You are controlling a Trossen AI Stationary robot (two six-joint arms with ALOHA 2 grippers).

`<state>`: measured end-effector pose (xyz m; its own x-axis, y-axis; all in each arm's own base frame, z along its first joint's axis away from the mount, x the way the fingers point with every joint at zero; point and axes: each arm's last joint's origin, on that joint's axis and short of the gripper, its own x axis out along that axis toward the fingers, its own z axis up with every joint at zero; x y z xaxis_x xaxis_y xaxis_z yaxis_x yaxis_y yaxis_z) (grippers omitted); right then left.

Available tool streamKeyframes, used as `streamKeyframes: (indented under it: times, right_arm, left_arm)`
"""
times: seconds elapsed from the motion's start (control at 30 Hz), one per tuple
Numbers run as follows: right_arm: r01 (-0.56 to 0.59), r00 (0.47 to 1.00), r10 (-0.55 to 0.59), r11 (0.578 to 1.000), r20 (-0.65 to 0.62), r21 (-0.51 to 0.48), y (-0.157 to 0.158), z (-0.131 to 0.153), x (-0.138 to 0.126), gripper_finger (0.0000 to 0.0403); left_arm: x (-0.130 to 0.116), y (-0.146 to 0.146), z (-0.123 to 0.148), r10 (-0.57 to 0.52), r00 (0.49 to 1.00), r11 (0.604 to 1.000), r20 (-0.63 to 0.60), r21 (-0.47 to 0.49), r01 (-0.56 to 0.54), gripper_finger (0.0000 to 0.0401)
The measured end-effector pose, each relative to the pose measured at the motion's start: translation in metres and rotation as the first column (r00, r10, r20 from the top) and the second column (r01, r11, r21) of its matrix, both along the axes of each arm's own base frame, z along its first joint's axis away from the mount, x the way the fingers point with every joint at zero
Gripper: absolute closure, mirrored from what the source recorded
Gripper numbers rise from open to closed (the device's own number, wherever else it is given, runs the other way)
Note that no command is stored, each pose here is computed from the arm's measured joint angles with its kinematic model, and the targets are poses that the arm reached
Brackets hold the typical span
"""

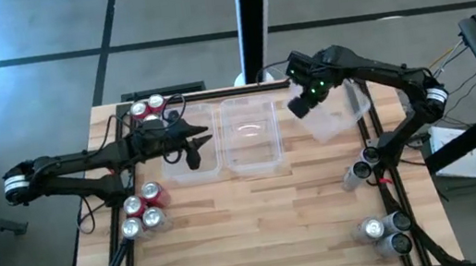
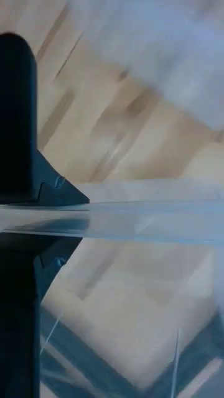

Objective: Sort soda cans
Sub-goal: Adjust the transparent bins to align them on the table

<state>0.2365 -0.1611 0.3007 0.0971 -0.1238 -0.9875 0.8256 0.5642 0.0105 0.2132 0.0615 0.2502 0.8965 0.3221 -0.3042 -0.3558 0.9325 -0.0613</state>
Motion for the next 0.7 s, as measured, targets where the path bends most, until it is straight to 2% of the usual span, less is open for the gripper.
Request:
streamKeyframes:
  times: [0.13,0.27,0.47,0.7]
  right_arm:
    - [0.246,0.966,-0.248,0.969,0.073,0.035,0.001,0.018,0.002,0.0377]
    - [0.408,0.901,-0.421,0.904,0.106,0.123,0.003,0.019,0.007,0.0376]
    - [0.464,0.877,-0.479,0.865,0.042,0.193,0.005,0.001,0.024,0.0372]
    - [0.441,0.882,-0.468,0.860,0.050,0.257,0.001,-0.023,0.050,0.0370]
  left_arm:
    - [0.000,0.000,0.000,0.002,1.000,1.000,0.001,-0.005,-0.002,0.0280]
    - [0.000,0.000,0.000,0.001,1.000,1.000,0.004,-0.004,-0.001,0.0280]
    - [0.000,0.000,-0.001,0.000,1.000,1.000,0.001,-0.004,0.000,0.0280]
    - [-0.001,0.000,-0.004,-0.001,1.000,1.000,-0.011,-0.006,0.001,0.0280]
